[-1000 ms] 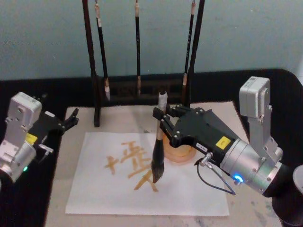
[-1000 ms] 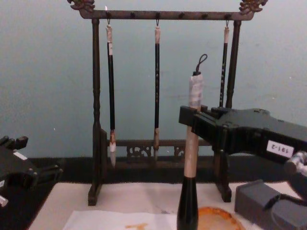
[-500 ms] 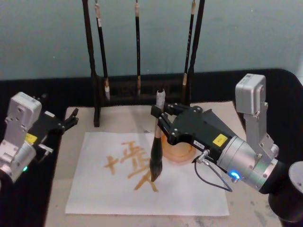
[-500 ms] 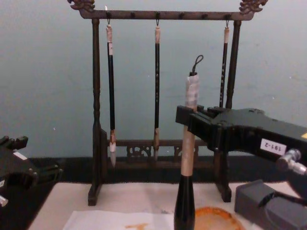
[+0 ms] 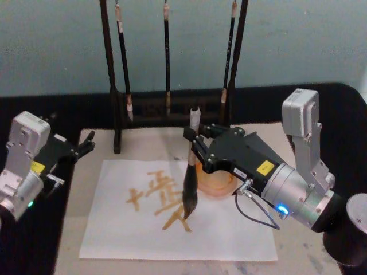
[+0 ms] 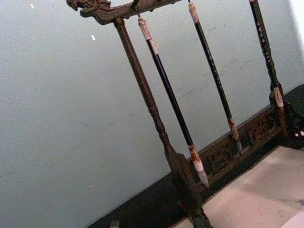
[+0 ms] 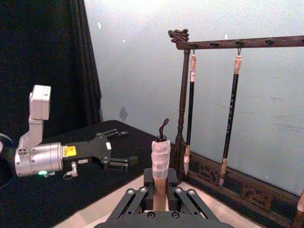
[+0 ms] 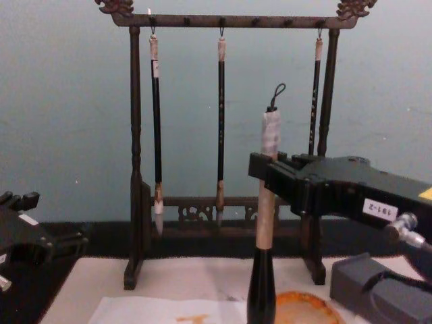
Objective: Pick up the brush from the inkstone, write on the paper, then place the brush back to its original position.
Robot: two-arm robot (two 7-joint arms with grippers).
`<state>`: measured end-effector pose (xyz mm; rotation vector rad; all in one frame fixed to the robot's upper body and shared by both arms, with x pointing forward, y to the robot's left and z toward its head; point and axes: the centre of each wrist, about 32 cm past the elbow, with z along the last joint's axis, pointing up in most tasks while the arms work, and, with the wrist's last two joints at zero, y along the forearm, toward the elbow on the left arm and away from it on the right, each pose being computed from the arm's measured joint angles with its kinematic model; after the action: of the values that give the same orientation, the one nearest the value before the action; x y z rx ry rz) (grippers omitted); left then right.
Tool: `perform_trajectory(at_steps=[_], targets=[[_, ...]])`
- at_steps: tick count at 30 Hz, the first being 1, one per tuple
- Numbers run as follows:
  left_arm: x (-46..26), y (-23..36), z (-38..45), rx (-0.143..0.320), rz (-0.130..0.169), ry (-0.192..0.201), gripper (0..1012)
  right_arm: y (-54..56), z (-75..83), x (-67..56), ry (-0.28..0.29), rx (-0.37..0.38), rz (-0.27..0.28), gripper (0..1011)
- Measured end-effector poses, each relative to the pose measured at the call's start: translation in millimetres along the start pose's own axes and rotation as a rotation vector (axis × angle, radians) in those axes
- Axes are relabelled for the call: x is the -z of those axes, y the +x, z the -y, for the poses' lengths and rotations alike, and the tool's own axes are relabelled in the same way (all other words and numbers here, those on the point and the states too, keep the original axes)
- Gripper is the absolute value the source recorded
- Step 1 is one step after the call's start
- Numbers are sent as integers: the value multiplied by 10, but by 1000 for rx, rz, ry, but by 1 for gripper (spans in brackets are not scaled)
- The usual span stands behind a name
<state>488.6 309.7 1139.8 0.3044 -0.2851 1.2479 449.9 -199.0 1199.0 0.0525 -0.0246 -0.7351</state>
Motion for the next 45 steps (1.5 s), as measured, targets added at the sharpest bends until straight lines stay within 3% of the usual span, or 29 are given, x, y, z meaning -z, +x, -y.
perform_trajectory(at_steps=[25, 37, 45], targets=[[0, 0, 0, 0, 0, 0, 1010, 77, 4, 1, -2, 28, 17, 161], [0, 0, 0, 0, 0, 0, 1010, 32, 30, -107, 18, -3, 2, 161], [0, 0, 0, 0, 0, 0, 1010, 59, 34, -207, 54, 5, -12, 161]])
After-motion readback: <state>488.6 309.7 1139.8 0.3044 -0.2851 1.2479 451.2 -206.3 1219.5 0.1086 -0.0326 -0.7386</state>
